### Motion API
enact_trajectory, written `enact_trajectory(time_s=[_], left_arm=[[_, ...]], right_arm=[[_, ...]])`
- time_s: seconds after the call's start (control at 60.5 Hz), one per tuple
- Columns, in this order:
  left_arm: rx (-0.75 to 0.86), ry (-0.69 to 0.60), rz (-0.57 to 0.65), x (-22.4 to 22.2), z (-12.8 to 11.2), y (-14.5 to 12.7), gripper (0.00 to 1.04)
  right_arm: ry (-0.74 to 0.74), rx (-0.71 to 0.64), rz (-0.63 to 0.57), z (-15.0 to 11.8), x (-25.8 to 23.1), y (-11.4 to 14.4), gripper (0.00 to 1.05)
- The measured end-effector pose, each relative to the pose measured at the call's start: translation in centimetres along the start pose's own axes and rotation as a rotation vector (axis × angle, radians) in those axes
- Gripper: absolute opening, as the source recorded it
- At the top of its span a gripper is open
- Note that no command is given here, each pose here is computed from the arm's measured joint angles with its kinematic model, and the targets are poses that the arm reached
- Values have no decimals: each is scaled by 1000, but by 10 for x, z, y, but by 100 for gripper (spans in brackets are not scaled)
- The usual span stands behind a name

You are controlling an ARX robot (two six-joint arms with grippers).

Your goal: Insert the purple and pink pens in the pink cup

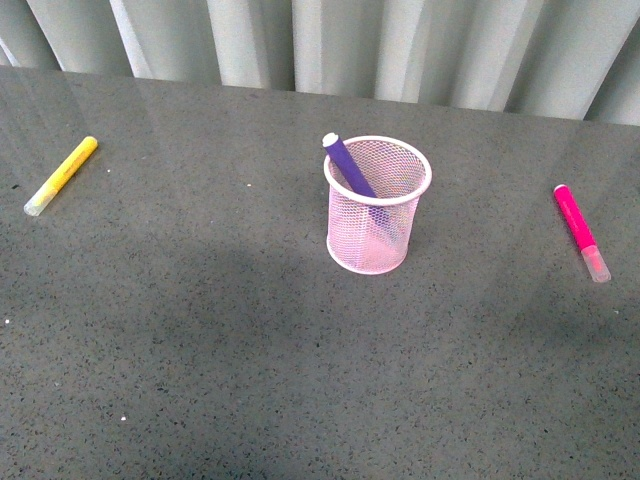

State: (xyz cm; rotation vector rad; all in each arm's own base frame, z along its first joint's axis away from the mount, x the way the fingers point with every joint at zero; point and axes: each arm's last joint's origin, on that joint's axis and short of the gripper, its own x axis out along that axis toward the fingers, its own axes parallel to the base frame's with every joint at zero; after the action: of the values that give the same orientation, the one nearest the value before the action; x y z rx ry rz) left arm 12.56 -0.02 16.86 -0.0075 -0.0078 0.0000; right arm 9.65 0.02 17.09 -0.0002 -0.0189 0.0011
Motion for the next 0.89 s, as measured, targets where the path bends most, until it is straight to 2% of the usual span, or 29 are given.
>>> enact_trajectory(time_s=[0.727, 0.81, 0.892], left_arm=[[0, -4, 0, -19, 0, 0, 4], [0, 31, -1, -25, -4, 0, 4], [0, -1, -2, -28, -2, 0, 4]], right_arm=[[0, 0, 0, 0, 0, 0, 98], [0, 0, 0, 0, 0, 0, 98], [0, 0, 0, 0, 0, 0, 98]])
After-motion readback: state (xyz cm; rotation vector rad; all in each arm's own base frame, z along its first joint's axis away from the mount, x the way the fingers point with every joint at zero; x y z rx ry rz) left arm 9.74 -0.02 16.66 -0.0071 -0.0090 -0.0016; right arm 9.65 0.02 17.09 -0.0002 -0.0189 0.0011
